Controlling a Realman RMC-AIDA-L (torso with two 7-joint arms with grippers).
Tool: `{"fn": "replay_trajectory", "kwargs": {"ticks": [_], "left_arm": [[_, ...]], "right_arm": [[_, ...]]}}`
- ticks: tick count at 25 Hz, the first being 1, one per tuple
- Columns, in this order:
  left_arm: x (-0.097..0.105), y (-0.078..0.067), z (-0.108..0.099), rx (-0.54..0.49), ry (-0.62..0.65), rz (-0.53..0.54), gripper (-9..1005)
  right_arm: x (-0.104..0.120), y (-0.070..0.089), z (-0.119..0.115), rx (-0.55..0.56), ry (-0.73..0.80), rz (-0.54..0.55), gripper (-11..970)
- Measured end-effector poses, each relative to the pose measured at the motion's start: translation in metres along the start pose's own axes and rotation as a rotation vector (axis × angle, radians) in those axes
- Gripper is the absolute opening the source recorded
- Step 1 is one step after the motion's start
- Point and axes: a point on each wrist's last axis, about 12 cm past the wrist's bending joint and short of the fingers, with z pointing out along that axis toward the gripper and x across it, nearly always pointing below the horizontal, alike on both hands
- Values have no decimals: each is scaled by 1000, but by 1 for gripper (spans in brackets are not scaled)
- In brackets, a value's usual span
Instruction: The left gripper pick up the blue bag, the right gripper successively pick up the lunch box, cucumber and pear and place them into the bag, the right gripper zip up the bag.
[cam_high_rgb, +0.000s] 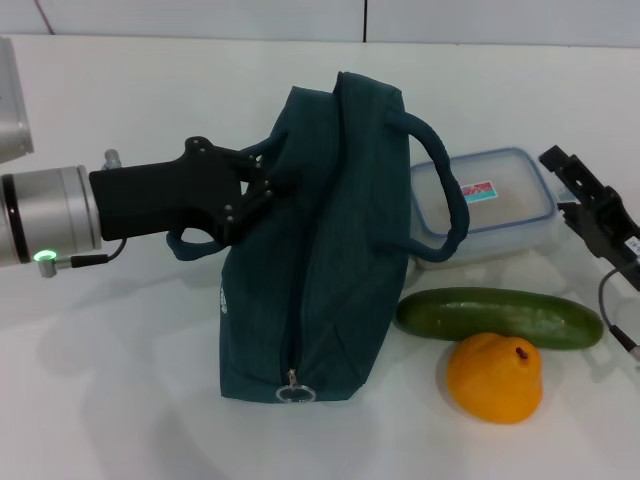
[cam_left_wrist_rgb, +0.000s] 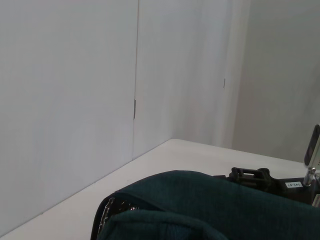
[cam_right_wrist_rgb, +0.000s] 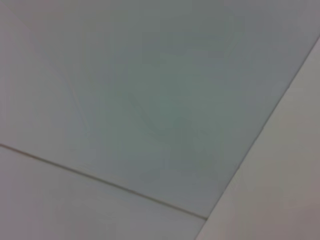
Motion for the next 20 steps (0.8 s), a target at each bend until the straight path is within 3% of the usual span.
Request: {"fn": "replay_trajectory", "kwargs": {"ticks": [20], "left_arm": [[0, 0, 1, 0, 1, 12, 40]], "right_arm": [[1, 10, 11, -41, -2, 21, 867]]}}
